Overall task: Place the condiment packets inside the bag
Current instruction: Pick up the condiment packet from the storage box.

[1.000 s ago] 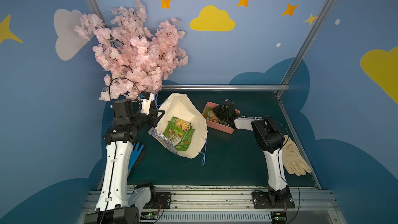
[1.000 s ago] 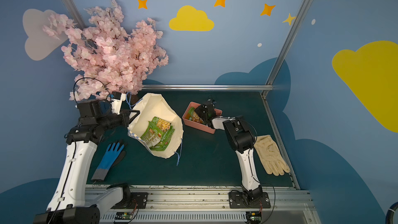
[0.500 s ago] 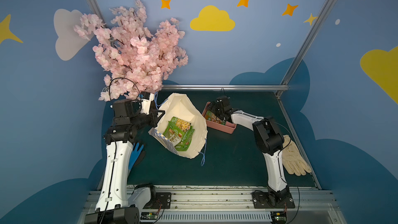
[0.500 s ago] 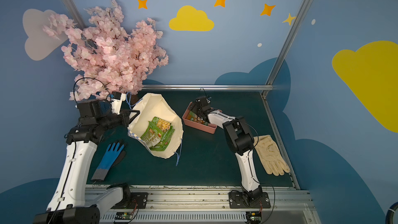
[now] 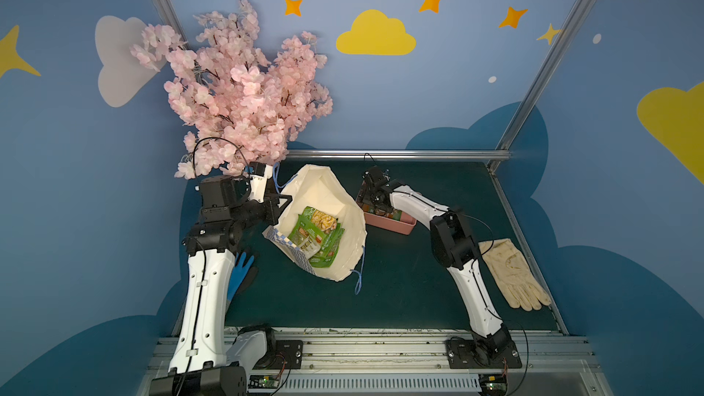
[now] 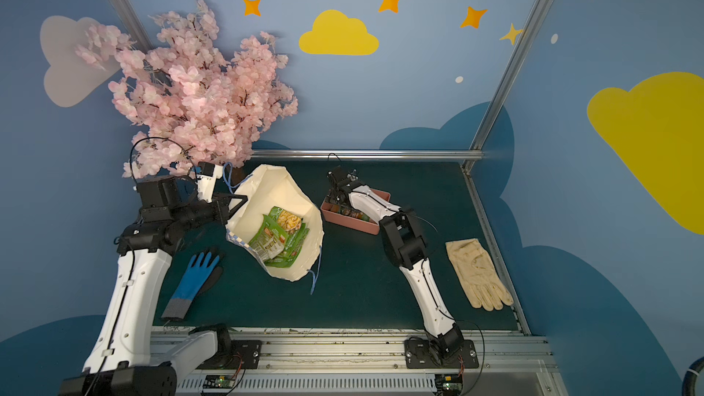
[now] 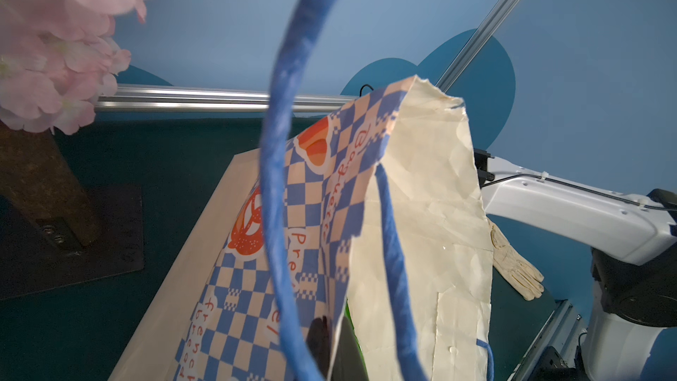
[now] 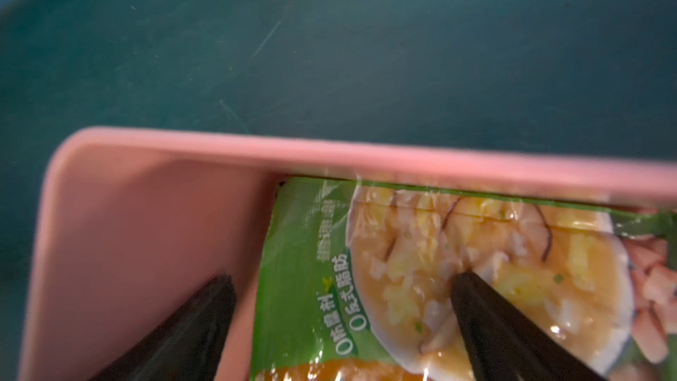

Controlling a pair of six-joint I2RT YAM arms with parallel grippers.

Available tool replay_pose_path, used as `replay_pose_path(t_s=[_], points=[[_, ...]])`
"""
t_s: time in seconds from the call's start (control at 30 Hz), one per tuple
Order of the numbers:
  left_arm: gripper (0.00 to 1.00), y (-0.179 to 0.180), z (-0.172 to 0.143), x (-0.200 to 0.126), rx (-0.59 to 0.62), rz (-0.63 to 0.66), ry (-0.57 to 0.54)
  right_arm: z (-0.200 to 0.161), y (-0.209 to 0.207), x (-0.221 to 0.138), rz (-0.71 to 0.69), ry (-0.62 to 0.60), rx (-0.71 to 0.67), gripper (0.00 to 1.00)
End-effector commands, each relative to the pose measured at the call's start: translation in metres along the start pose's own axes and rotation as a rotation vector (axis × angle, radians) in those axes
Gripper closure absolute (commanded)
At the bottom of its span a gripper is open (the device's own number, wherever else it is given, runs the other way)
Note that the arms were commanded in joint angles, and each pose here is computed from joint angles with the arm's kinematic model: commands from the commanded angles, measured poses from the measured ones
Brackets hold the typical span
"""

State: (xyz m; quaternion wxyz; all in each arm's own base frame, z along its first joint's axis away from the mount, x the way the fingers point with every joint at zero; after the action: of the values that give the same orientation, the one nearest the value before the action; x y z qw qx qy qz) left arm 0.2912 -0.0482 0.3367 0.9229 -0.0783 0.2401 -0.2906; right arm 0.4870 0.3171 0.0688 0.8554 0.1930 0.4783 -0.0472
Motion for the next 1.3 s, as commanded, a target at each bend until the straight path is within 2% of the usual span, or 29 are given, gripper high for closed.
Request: replay_pose_path(t_s=[0.0,0.17,0.3,0.53,0.63,0.67,0.87,1.0,1.27], points=[[0.97,-0.012,0.017,-0.008,0.032,-0.036,-0.051,-0.037,-0.053,0.024,-0.228,0.130,-0.085,0.02],[0.97,-0.010,0.011,-0.006,0.017,-0.030,-0.037,-0.038,-0.060,0.021,-0.264,0.133,-0.119,0.09],[0.97,-0.011,0.007,-0.007,0.021,-0.028,-0.036,-0.037,-0.070,0.018,-0.294,0.135,-0.135,0.22],[0.97,-0.015,0.008,-0.013,0.045,-0.018,-0.035,-0.036,-0.083,0.017,-0.285,0.137,-0.119,0.63],[0.97,-0.016,0.006,-0.016,0.054,-0.012,-0.030,-0.033,-0.084,0.016,-0.260,0.135,-0.093,0.88],[0.97,-0.017,0.006,-0.016,0.055,-0.011,-0.027,-0.031,-0.084,0.015,-0.247,0.131,-0.083,1.00],[0.97,-0.015,0.008,-0.023,0.083,0.006,0.038,-0.018,-0.065,0.003,-0.082,0.106,-0.011,1.00],[0.97,-0.012,0.005,-0.031,0.141,0.054,0.075,-0.005,-0.046,-0.017,0.089,0.061,0.021,1.00],[0.97,-0.008,0.002,-0.027,0.134,0.051,0.091,0.019,-0.011,-0.058,0.448,0.026,0.113,1.00]])
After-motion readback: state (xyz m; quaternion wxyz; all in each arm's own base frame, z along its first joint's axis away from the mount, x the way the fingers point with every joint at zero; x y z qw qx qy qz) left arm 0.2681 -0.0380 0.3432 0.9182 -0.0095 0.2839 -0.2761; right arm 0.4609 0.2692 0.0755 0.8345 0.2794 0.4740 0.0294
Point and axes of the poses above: each gripper's point midway between its finger pads, its own x axis out along the fingers, its own y axis along the line the jaws close on, z = x × y, the point moved 3 cm from there along -x, back along the fingers, and after that the axes turned 7 degrees about x, right-handed, at the moved point
